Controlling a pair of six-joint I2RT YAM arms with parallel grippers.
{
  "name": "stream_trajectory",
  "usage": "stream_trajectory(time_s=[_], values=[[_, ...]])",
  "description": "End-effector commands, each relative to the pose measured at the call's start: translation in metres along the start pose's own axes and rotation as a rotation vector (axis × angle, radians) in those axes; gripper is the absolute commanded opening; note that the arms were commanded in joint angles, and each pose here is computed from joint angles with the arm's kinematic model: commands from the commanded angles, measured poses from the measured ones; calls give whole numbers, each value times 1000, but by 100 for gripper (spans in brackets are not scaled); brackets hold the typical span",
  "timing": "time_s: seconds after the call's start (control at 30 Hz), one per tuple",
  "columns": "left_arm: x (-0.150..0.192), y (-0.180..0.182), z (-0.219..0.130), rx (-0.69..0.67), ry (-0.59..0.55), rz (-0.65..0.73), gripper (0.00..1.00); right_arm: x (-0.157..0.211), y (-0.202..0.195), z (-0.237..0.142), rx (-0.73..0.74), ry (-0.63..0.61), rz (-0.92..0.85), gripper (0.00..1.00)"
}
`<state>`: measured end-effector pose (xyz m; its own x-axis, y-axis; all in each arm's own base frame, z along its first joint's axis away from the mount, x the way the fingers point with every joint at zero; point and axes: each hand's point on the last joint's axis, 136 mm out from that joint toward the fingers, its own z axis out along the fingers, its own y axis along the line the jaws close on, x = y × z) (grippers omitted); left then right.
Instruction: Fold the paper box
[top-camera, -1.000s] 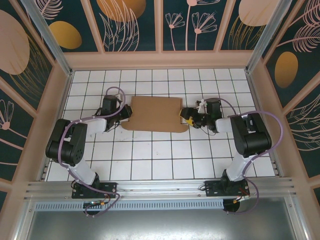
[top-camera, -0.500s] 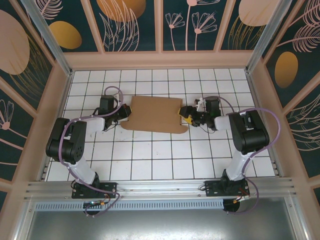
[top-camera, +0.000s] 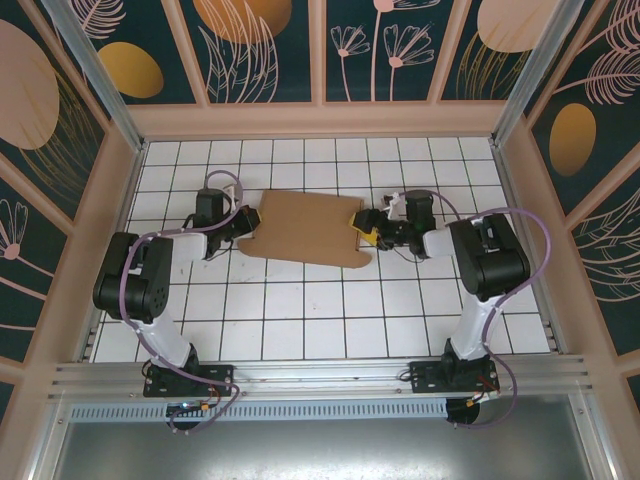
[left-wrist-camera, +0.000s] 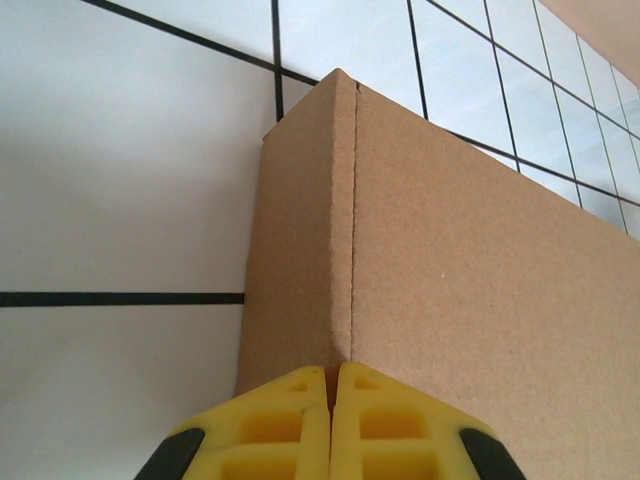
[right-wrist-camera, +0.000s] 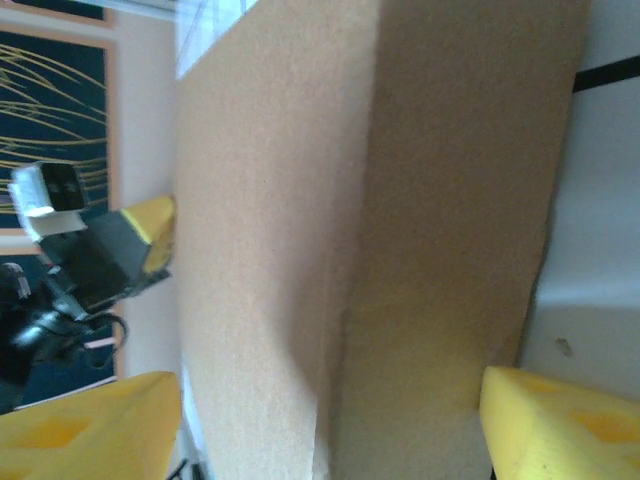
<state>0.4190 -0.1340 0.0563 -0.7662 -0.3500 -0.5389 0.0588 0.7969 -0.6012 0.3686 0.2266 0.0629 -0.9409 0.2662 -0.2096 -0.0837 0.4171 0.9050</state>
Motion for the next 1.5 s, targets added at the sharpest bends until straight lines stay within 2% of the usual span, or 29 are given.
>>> stream_trajectory(time_s=[0.0, 0.2, 0.33, 0.47, 0.7, 0.83, 1.03, 1.47], values=[[91, 67, -1, -233, 276, -115, 0, 31, 31, 7, -200, 114, 55, 74], [91, 67, 1, -230, 281, -115, 0, 42, 60, -8, -375, 130, 74, 73], [94, 73, 0, -260, 291, -115, 0, 48, 65, -17, -440, 139, 90, 73], [96, 79, -2, -289, 294, -117, 0, 33, 37, -24, -348, 29, 132, 74], [91, 84, -5, -307, 281, -124, 0, 20, -20, -22, 91, -41, 69, 77], [93, 86, -5, -316, 284, -126, 0, 13, -35, -26, 212, -58, 57, 79], [91, 92, -9, -329, 277, -143, 0, 11, -40, -11, 229, -2, 61, 80], [93, 96, -9, -320, 289, -169, 0, 13, -32, 20, 172, 97, 53, 83]])
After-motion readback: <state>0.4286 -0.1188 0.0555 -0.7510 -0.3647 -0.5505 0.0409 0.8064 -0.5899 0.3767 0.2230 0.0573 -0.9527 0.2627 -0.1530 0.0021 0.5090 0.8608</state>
